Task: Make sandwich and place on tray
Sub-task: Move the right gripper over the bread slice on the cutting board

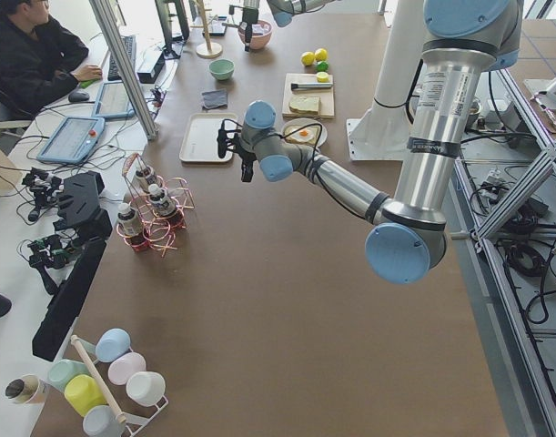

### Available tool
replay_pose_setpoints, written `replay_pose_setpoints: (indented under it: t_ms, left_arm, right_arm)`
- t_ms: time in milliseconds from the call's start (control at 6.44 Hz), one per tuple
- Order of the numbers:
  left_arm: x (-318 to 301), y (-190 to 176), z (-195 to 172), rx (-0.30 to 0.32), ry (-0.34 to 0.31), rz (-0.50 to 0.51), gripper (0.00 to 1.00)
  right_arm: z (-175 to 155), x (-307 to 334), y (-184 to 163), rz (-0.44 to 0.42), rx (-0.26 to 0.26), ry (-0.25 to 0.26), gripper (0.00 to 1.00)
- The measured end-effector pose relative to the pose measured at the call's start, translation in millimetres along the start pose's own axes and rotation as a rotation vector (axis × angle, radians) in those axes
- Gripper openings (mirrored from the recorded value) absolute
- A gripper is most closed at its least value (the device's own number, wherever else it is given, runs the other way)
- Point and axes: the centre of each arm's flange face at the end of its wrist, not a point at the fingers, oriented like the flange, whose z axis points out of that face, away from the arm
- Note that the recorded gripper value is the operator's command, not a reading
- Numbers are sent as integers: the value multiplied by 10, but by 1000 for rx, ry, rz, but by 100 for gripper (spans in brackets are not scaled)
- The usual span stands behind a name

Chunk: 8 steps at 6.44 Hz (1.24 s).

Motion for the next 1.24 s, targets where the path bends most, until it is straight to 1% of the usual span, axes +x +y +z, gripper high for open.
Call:
replay_pose_setpoints:
  t_ms: [155,311,621,932,1087,1242]
  left_arm:
    - [176,205,109,-9,11,7,97]
    - [294,382,213,-13,17,5,97]
    - [457,749,448,-31,37,4,97]
    - [493,884,525,-45,42,1,97]
    - [493,892,523,-45,43,0,97]
    - [502,892,516,-35,43,0,97]
  right_arm:
    - [162,-212,335,3,-10,-22,100]
    - [331,-423,649,3,-20,-29,100]
    - [631,-877,1145,45,-33,-44,99]
    - [894,-1228,1540,72,-28,-50,99]
    - [943,-1295,1703,88,-28,-48,99]
    - [938,-1234,1850,96,-40,-36,98]
